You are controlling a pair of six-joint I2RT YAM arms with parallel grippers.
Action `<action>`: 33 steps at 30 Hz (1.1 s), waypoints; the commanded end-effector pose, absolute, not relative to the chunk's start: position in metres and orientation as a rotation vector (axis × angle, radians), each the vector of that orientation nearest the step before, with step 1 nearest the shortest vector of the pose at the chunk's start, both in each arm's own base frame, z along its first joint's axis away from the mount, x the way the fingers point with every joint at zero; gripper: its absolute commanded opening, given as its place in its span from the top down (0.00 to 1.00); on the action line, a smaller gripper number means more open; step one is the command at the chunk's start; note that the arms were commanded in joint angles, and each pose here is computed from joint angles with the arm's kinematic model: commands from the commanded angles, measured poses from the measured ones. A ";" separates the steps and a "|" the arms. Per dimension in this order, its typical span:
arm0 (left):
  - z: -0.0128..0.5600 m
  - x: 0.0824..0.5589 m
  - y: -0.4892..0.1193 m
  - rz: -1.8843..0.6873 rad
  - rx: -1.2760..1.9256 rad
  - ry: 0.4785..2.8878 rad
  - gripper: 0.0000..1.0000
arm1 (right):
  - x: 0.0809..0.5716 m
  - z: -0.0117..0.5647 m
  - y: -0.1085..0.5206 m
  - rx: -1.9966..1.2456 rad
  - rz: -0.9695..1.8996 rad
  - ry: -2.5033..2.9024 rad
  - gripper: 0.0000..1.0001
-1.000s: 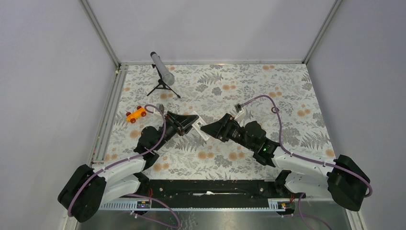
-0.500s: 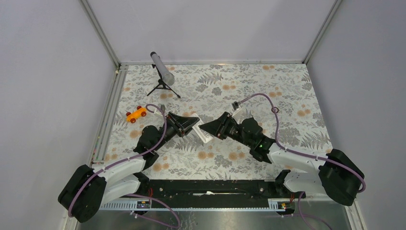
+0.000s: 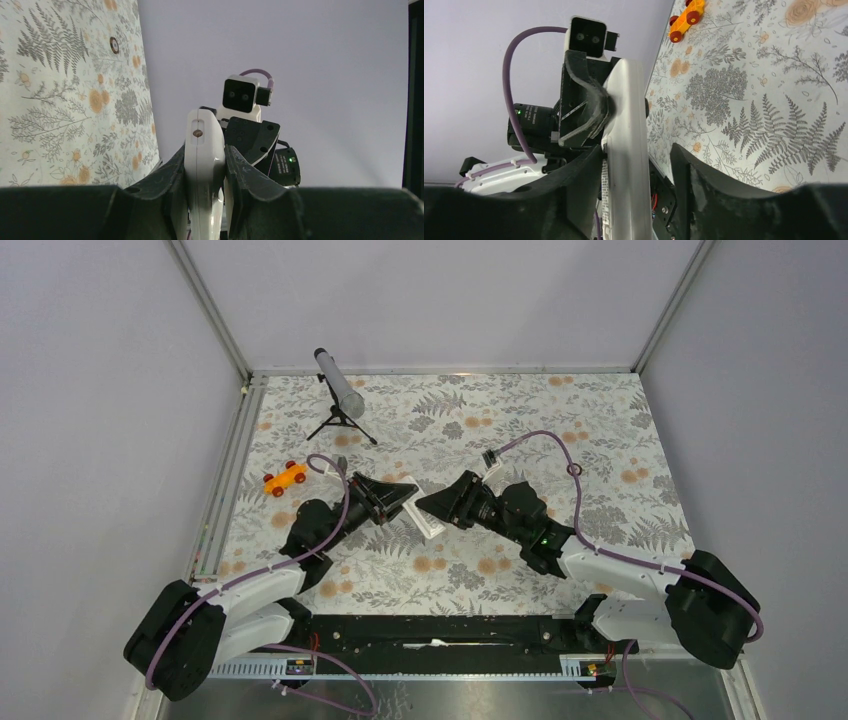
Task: Load the batteries into the remote control
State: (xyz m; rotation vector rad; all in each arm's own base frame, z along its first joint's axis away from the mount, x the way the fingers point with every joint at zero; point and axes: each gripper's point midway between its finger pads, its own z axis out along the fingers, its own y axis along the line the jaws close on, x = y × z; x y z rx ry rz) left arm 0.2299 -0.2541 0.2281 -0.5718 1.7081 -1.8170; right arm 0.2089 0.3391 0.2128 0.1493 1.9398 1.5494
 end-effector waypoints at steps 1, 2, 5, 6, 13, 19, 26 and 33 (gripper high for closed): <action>0.281 0.220 -0.259 -1.929 -0.397 1.570 1.00 | 0.206 0.219 0.337 0.099 1.510 1.966 0.35; 0.279 0.221 -0.260 -1.926 -0.395 1.578 1.00 | 0.205 0.219 0.337 0.097 1.516 1.970 0.33; 0.277 0.221 -0.261 -1.931 -0.383 1.588 1.00 | 0.200 0.223 0.340 0.052 1.569 1.954 0.31; 0.277 0.220 -0.262 -1.933 -0.379 1.590 1.00 | 0.197 0.225 0.341 0.033 1.593 1.943 0.30; 0.278 0.219 -0.263 -1.939 -0.339 1.605 1.00 | 0.184 0.233 0.341 -0.054 1.681 1.892 0.43; 0.284 0.211 -0.264 -1.952 -0.257 1.605 1.00 | 0.189 0.219 0.336 -0.006 1.685 1.927 0.72; 0.293 0.208 -0.267 -1.925 -0.144 1.614 1.00 | 0.186 0.227 0.330 -0.063 1.734 1.854 0.28; 0.278 0.185 -0.278 -1.851 0.240 1.732 1.00 | 0.161 0.240 0.317 -0.445 1.660 1.779 0.08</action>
